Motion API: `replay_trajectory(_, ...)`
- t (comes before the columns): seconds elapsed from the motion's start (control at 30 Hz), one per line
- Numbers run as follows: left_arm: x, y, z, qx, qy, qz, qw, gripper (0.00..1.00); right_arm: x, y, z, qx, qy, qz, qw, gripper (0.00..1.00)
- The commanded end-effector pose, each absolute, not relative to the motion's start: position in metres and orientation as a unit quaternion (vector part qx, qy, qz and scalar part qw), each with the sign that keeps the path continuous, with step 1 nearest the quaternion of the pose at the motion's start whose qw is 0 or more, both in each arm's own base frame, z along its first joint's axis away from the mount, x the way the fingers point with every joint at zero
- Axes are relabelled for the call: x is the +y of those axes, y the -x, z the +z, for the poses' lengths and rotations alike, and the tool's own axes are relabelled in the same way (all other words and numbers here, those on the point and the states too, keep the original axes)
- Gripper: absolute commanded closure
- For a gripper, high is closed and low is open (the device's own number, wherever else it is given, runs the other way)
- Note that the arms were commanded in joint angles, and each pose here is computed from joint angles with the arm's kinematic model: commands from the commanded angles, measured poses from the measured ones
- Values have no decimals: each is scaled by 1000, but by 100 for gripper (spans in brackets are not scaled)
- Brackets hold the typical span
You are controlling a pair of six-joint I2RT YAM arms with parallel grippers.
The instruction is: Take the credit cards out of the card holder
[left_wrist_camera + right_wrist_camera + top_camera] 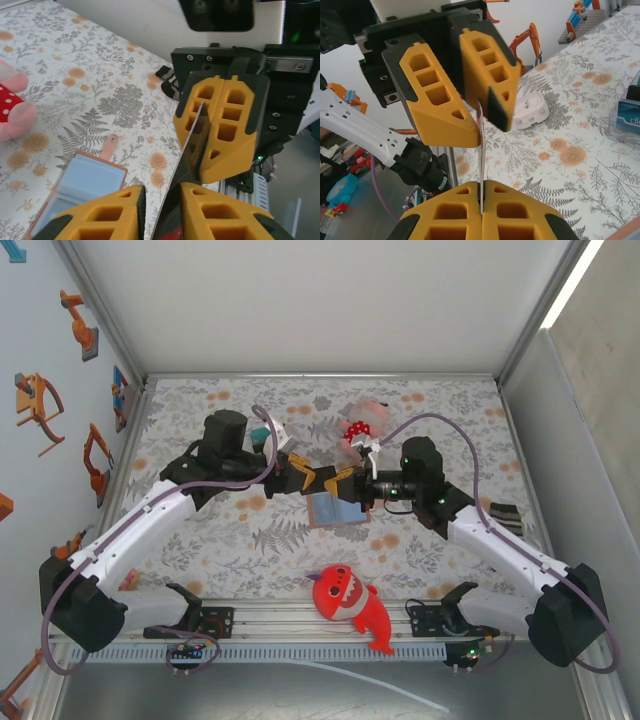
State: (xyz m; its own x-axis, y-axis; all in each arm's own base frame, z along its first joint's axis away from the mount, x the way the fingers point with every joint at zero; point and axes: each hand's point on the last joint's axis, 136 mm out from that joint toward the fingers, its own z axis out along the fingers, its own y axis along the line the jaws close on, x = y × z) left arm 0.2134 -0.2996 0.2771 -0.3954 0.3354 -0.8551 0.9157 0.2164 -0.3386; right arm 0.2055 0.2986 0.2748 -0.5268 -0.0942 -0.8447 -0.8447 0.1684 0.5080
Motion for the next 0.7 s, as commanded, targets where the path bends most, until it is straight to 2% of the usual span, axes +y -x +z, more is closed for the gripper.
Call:
replay_trajectory(0.0, -303, -206, 284, 690, -461, -459, 318, 86, 301, -200, 294, 654, 368, 557, 355, 100)
replay_trajectory(0.13, -304, -203, 283, 684, -467, -463, 315, 100, 301, -202, 295, 656, 365, 553, 360, 100)
replay_trajectory(0.2, -303, -203, 283, 684, -467, -463, 316, 100, 300, -203, 294, 659, 363, 550, 362, 100)
replay_trajectory(0.27, -302, -203, 284, 682, -469, -461, 320, 100, 299, -207, 291, 669, 355, 541, 366, 91)
replay_trajectory(0.33, -300, -205, 284, 684, -469, -454, 327, 100, 297, -211, 288, 680, 348, 530, 370, 74)
replay_trajectory(0.43, -296, -211, 285, 684, -467, -442, 345, 100, 294, -212, 284, 690, 342, 517, 372, 57)
replay_trajectory(0.53, -289, -223, 285, 691, -463, -416, 368, 100, 288, -214, 281, 701, 336, 502, 379, 46)
replay_trajectory(0.67, -274, -247, 280, 707, -454, -376, 391, 100, 281, -218, 278, 716, 325, 478, 391, 40)
